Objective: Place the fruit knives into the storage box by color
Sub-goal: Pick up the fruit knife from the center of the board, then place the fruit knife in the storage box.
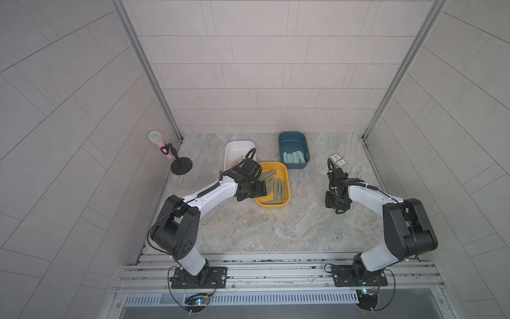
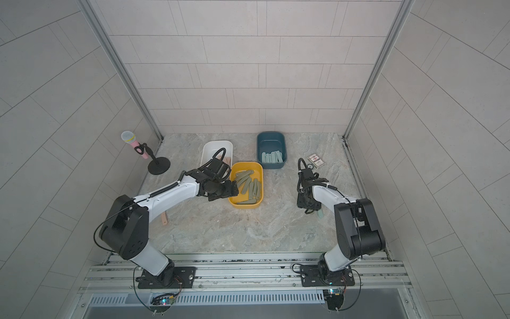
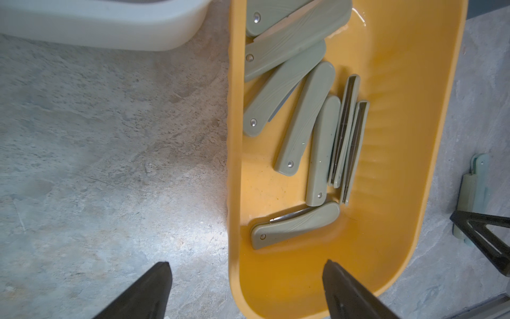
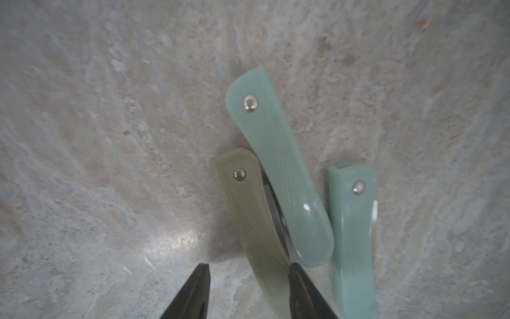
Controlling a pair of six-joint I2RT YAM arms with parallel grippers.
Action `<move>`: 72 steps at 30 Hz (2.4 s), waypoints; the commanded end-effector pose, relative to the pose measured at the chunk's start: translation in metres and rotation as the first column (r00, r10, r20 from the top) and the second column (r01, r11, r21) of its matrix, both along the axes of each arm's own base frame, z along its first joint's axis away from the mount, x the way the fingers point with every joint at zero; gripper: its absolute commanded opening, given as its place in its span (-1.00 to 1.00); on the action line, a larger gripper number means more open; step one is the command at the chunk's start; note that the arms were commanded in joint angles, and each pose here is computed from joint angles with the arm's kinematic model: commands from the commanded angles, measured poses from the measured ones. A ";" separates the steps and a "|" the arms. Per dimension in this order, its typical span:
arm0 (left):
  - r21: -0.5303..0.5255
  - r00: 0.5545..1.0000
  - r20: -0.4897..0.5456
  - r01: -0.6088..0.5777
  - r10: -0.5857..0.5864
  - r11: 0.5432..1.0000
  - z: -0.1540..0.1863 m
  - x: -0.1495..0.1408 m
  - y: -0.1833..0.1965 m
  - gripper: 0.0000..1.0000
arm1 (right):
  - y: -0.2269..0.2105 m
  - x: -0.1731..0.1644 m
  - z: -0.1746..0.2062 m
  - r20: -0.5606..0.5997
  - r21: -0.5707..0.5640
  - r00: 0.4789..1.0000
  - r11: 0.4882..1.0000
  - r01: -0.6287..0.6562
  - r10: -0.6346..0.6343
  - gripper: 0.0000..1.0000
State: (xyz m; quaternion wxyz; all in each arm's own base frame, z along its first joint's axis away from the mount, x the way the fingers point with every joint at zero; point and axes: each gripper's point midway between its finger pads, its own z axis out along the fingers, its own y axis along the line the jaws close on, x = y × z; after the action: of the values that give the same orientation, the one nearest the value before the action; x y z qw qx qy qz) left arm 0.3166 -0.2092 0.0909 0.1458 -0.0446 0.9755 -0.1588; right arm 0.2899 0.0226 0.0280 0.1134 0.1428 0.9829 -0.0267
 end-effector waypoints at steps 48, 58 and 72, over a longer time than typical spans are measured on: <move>-0.043 0.999 -0.024 0.025 -0.026 0.999 0.017 -0.011 0.016 0.96 | 0.038 -0.020 -0.015 -0.137 0.019 0.984 0.994 -0.110 0.112 -0.59; -0.055 0.999 0.009 0.043 -0.042 0.998 0.048 0.006 0.017 0.97 | 0.083 0.015 0.051 0.034 0.077 0.984 0.981 -0.177 0.175 -0.68; -0.091 0.999 -0.038 0.003 -0.007 0.996 0.039 0.034 0.029 0.99 | 0.223 0.065 0.094 0.155 0.201 0.914 0.894 -0.400 0.374 -0.67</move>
State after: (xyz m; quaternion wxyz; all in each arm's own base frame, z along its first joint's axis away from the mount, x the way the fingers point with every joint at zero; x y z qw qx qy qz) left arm 0.3469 -0.1798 0.1263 0.1280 -0.0591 0.9695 -0.2005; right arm 0.3632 0.2350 0.1320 0.1842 -0.0401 0.9749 0.1181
